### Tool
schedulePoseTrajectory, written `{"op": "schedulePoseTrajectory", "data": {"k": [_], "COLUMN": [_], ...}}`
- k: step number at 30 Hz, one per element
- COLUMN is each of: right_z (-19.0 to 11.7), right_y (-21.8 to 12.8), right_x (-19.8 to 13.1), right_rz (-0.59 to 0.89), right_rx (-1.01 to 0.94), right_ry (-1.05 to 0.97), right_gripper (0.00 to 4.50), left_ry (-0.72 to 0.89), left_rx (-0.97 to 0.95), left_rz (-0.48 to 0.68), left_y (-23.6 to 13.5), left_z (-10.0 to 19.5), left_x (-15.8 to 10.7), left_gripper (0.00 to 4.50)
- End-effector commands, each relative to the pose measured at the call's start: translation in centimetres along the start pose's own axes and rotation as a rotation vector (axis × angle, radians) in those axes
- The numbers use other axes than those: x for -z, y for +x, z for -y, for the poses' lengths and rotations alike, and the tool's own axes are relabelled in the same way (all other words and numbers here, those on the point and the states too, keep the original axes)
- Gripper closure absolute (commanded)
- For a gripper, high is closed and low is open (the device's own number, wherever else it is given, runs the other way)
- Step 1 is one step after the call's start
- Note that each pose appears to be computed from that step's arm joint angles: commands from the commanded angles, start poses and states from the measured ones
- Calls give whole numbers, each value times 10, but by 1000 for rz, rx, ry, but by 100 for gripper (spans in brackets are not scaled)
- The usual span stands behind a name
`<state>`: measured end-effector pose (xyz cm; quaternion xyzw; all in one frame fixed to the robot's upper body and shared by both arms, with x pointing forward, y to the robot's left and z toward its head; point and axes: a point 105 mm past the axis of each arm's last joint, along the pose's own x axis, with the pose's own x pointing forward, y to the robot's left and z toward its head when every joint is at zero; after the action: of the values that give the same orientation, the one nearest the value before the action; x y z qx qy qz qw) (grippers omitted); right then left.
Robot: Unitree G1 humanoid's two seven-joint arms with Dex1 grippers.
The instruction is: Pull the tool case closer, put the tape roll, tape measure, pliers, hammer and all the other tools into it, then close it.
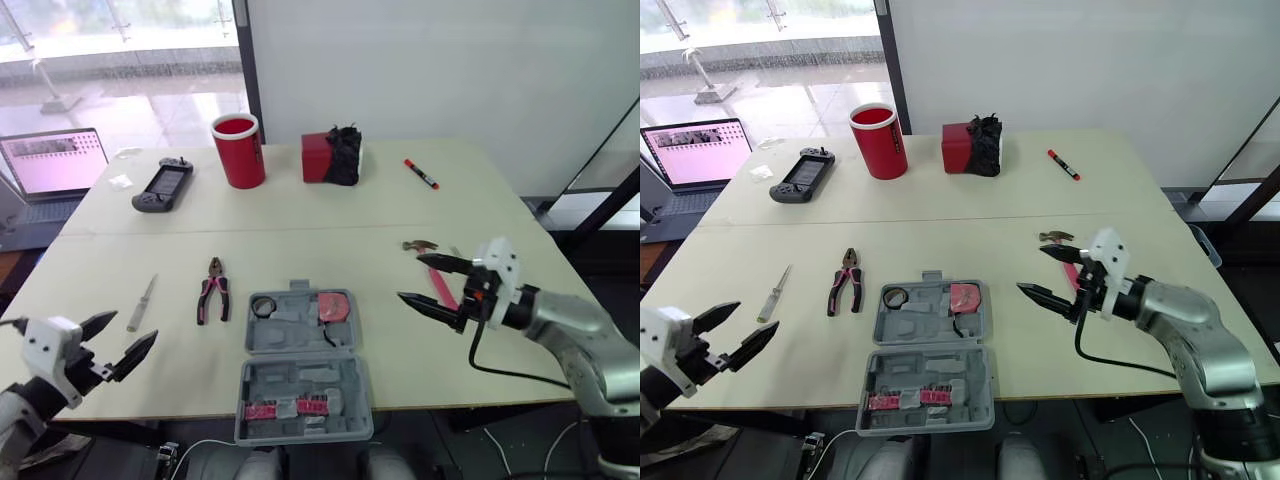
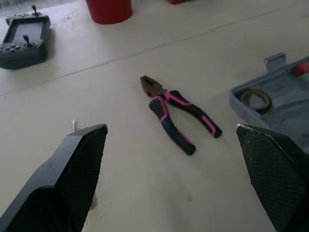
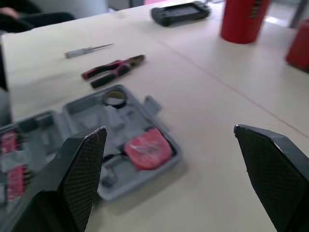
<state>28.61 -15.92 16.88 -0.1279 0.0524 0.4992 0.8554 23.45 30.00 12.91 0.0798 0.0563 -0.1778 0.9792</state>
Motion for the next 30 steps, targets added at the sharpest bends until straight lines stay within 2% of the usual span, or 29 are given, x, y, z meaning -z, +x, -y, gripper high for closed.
{"op": "schedulePoseTrajectory", "data": {"k": [1, 5, 9, 13, 19, 23, 26, 30], "right_z": [-25, -35, -35, -22, -27, -23, -21, -16], "right_y": [16, 31, 38, 49, 58, 62, 63, 64], "right_x": [-20, -38, -47, -52, -68, -73, -72, -58], "right_rz": [-26, 7, 10, 1, 56, 67, 53, 8], "right_rx": [-157, -236, -256, -190, -196, -164, -147, -104], "right_ry": [-105, -130, -117, -27, 6, 8, 3, 4], "right_gripper": [4, 4, 4, 4, 4, 4, 4, 4], "left_ry": [20, -14, -93, -200, -241, -272, -380, -394], "left_rx": [-20, -64, -215, -349, -452, -522, -428, -424], "left_rz": [-21, -39, -2, -3, -9, -110, -155, -199], "left_y": [8, 12, 24, 57, 99, 123, 139, 161], "left_z": [7, 17, 15, 18, 19, 10, 20, 23], "left_x": [-14, -15, -18, -14, -18, 0, 15, 23], "left_gripper": [0, 0, 0, 0, 0, 0, 0, 0]}}
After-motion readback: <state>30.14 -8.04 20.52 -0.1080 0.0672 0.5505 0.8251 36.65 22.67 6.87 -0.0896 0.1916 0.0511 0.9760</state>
